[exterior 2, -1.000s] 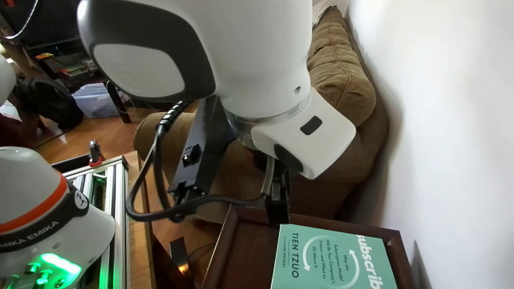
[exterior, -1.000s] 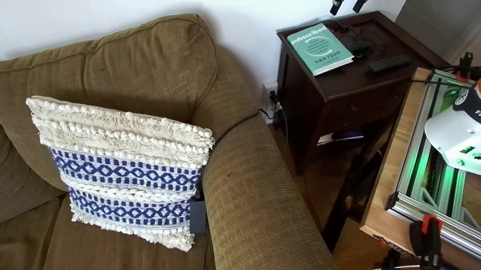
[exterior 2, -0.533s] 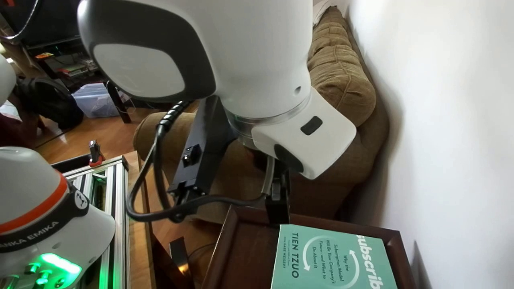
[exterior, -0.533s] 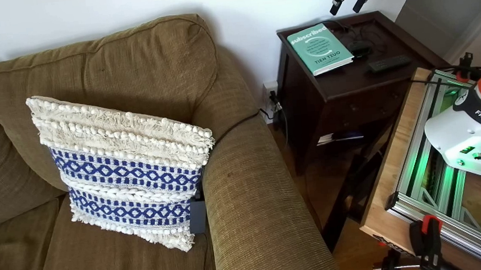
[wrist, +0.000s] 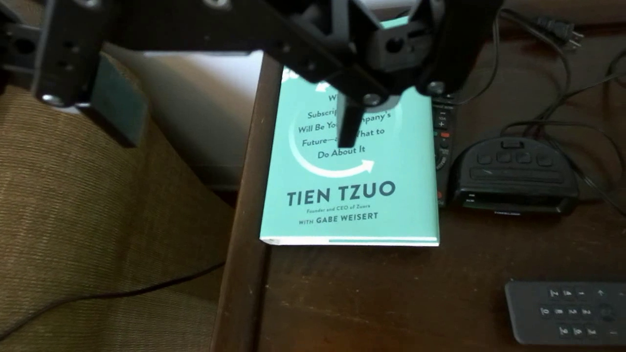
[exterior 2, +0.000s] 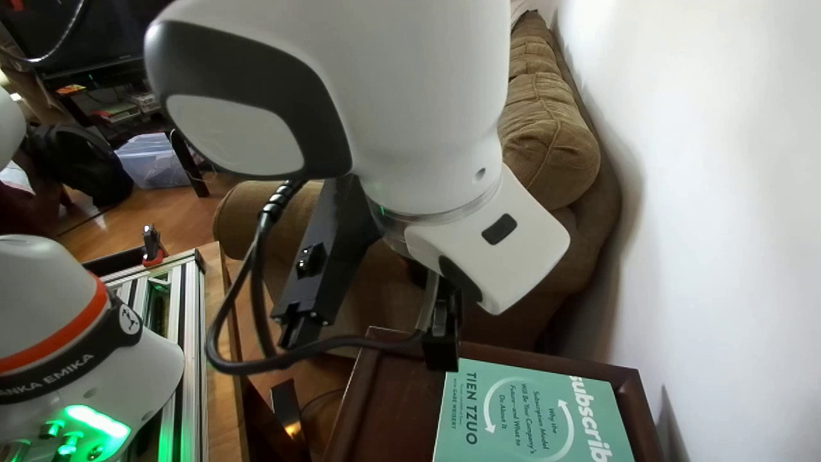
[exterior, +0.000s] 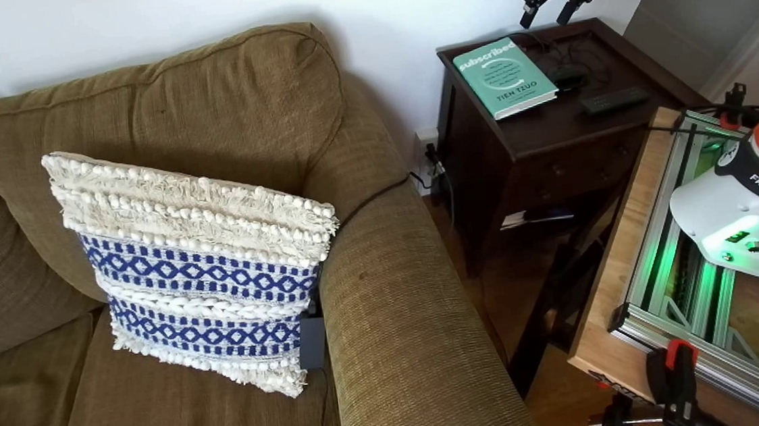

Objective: Put the blue book on the pillow

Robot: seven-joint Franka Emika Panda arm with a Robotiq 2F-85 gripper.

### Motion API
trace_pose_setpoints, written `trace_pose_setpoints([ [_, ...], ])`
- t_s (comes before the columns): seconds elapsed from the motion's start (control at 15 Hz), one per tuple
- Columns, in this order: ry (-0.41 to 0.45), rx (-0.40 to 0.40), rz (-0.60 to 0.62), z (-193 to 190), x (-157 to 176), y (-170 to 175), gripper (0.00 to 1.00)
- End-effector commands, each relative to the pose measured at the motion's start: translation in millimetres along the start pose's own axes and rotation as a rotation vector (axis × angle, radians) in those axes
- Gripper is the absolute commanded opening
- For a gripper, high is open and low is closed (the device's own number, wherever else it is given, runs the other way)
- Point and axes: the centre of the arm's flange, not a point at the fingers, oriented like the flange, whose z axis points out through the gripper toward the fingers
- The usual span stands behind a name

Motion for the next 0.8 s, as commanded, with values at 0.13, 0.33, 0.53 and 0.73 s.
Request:
trace_pose_setpoints([
  [0.13, -0.07, 0.017, 0.074, 57.1, 26.2, 35.2, 1.0],
  [0.33, -0.146, 0.067, 0.072, 80.2, 30.2, 52.1, 1.0],
  [0.53, -0.196, 0.096, 0.086, 104.9, 38.1, 73.5, 1.0],
  [0.73, -0.191, 0.084, 0.106, 123.6, 48.9, 102.3, 1.0],
])
